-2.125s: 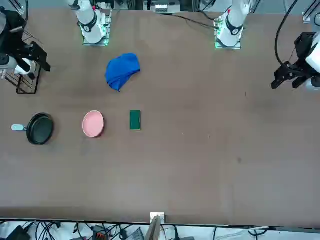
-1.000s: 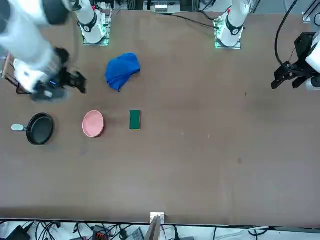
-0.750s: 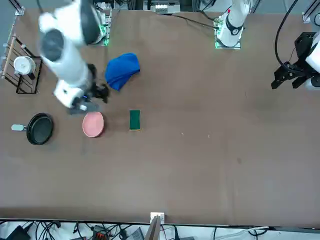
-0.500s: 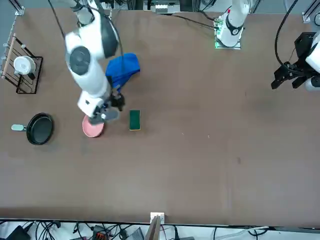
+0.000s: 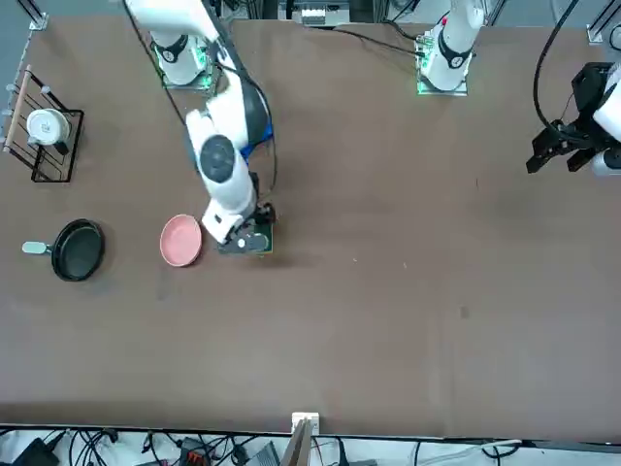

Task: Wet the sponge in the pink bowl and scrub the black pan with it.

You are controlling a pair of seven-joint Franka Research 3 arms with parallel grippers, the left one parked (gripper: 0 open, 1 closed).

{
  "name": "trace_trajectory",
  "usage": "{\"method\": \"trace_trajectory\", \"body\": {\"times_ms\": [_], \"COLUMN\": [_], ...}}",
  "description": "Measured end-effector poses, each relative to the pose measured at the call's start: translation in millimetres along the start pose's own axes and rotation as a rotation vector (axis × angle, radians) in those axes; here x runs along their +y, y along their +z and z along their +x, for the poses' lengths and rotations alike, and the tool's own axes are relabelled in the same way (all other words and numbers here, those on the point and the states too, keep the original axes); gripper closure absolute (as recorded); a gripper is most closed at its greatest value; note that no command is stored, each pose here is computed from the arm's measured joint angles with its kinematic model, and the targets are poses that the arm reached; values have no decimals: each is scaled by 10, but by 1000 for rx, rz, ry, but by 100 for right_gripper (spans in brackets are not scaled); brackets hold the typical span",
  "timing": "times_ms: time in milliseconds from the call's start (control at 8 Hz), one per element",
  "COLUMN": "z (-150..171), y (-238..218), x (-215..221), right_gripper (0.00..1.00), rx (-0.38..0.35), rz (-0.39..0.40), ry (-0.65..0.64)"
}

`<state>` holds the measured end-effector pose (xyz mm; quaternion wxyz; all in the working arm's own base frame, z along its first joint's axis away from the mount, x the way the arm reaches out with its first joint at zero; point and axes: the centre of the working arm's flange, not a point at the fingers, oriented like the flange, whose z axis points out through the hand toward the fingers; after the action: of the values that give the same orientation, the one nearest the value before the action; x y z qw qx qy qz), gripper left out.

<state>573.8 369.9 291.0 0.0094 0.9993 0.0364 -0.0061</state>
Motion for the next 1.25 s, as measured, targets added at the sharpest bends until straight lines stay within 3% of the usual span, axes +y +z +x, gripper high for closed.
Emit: {"method": "trace_trajectory", "body": {"times_ms": [500, 1250], "z": [-272, -323], "y": [661, 839], "x": [-32, 49], "right_gripper": [0, 0], "rx": [13, 38], "rz": [-5, 2], "ry": [20, 27]}}
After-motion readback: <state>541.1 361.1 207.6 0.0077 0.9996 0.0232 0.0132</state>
